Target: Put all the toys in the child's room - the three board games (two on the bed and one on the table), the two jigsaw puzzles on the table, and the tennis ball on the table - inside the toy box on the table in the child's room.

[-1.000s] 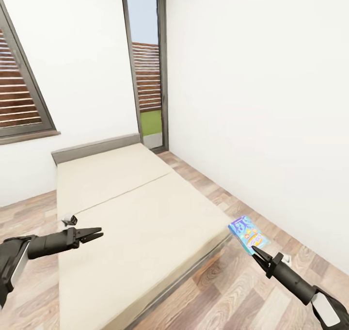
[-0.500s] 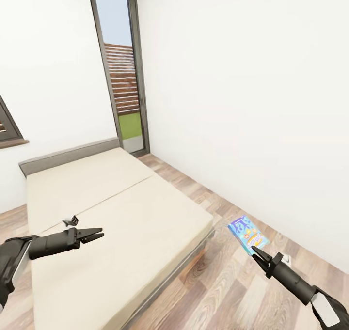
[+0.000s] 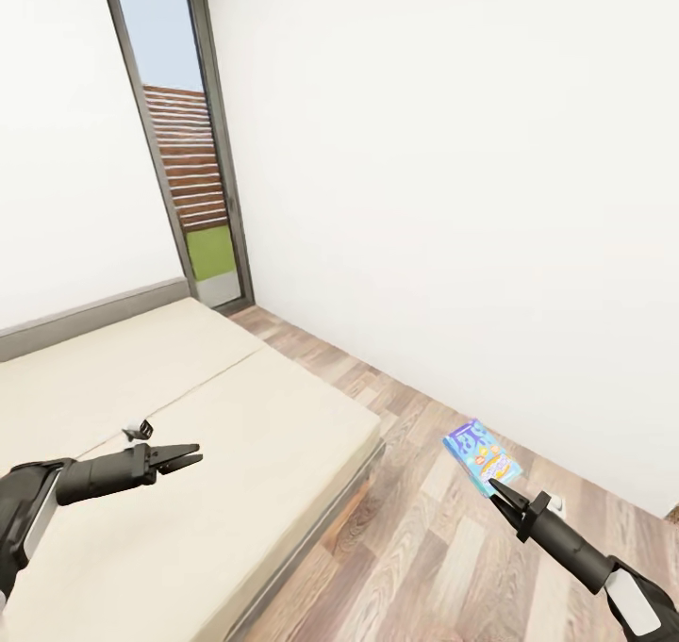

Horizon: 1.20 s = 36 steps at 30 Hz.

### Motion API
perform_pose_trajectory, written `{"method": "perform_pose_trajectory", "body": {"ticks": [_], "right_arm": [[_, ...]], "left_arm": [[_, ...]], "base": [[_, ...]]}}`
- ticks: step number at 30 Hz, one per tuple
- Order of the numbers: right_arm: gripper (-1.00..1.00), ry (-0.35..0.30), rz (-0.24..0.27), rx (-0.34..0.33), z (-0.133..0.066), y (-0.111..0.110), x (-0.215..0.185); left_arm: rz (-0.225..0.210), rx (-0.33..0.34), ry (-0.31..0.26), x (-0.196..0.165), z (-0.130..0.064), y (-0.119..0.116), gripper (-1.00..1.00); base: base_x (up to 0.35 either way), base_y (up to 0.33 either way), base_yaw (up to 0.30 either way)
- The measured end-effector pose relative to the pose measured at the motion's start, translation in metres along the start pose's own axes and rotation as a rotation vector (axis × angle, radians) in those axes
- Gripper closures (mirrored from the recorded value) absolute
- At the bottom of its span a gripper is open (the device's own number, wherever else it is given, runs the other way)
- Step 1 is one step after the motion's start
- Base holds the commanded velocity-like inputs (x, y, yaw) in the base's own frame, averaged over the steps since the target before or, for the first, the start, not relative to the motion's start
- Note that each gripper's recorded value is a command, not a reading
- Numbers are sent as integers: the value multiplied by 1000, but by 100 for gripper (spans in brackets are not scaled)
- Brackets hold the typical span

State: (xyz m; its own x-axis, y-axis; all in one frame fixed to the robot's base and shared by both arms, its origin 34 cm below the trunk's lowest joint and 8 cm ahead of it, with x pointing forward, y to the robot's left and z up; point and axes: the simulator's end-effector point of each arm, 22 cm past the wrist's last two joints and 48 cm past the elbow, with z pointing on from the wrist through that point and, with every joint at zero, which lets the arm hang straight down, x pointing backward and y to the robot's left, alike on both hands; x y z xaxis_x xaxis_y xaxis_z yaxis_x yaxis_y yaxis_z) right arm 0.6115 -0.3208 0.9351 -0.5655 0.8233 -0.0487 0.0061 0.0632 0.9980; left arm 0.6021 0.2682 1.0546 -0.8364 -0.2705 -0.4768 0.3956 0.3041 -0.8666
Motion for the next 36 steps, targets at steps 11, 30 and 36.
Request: {"method": "perform_pose_trajectory", "body": {"ticks": [11, 30, 36], "right_arm": [[100, -1, -2, -7, -4, 11, 2], [100, -1, -11, -15, -5, 19, 3], [100, -2, -13, -18, -5, 21, 2]], "left_arm": [[-15, -2, -3, 2, -4, -6, -100], [-19, -1, -7, 2, -7, -11, -100], [-16, 1, -7, 1, -7, -13, -100]], "base": [[0, 0, -285], [0, 0, -285], [0, 0, -285]]}}
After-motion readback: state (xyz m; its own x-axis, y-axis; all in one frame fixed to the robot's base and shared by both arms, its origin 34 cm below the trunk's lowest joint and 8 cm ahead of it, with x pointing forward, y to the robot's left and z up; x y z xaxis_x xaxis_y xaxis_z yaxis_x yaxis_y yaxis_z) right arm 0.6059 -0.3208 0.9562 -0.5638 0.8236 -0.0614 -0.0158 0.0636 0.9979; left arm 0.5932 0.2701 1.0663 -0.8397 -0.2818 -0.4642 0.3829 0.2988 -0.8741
